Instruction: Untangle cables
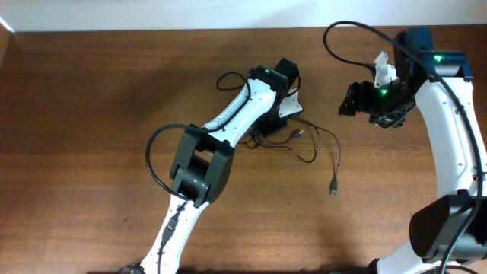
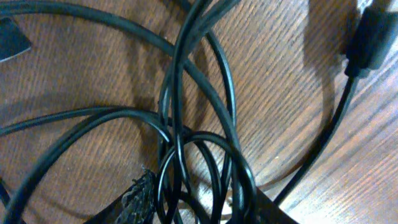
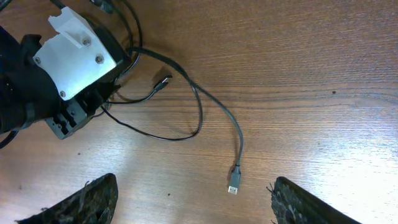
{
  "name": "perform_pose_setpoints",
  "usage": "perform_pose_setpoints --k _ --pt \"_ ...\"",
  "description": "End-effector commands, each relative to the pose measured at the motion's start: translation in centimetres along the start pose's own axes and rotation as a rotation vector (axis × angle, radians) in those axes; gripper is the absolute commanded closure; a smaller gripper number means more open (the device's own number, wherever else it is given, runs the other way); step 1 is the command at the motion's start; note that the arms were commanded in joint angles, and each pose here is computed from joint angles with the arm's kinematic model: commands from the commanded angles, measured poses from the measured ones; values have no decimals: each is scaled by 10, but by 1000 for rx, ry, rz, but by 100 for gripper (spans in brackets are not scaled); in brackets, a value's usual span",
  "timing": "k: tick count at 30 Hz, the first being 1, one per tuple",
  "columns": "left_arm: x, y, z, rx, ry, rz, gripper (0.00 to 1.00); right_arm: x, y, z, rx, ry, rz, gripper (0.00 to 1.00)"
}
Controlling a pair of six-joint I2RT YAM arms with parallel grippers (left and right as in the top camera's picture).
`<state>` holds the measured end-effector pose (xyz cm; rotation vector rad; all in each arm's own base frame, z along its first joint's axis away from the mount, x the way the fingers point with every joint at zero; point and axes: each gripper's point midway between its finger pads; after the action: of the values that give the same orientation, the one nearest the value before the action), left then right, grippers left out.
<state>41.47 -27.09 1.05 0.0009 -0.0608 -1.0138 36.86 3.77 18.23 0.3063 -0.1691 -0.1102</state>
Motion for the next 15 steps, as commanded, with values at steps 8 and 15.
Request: perform_pose_setpoints --k 8,15 --pt "4 -20 50 -119 -23 3 55 3 4 7 5 -24 9 16" --pt "-1 -18 6 -148 32 13 73 3 4 7 5 -23 9 16"
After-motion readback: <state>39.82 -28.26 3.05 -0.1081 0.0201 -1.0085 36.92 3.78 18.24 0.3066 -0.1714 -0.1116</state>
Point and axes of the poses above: each gripper's point midway between its finger pads, its own z axis back along the fingers, its own y axis along the line the jaws close on, x = y × z, and after that the axes turned 3 degrees about z, right-handed
